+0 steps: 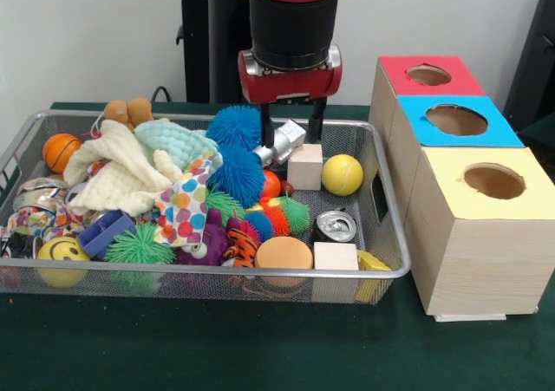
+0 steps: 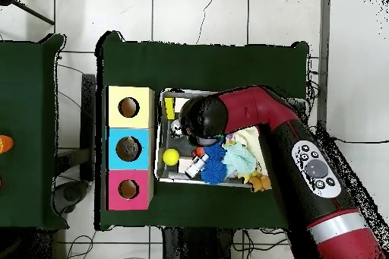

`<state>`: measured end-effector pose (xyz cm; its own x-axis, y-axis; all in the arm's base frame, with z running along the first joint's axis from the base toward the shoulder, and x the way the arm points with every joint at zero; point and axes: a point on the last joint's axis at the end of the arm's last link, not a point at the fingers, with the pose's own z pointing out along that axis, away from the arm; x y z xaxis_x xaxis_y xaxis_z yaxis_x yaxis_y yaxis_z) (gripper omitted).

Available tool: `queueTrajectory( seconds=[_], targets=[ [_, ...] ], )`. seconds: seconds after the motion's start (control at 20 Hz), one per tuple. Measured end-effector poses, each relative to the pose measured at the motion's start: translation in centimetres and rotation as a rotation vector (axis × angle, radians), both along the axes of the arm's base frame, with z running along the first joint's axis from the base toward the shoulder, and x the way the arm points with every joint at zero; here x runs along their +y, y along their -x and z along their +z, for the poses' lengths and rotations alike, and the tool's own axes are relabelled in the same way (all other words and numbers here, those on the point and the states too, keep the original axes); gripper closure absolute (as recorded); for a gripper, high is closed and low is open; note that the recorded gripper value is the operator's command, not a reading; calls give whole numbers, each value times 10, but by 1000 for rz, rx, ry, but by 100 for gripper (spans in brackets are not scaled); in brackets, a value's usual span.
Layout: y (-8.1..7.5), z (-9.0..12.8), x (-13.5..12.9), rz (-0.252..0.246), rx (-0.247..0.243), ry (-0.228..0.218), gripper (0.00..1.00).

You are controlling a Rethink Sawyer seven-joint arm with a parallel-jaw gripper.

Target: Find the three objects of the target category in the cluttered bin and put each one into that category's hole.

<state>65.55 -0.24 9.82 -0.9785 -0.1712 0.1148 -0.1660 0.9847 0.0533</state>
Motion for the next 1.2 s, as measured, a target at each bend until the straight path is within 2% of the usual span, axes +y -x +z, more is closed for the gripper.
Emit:
queueTrajectory(
  seconds=[1.2],
  targets=[
    [1, -5, 6, 15, -10, 2, 0]
  ],
)
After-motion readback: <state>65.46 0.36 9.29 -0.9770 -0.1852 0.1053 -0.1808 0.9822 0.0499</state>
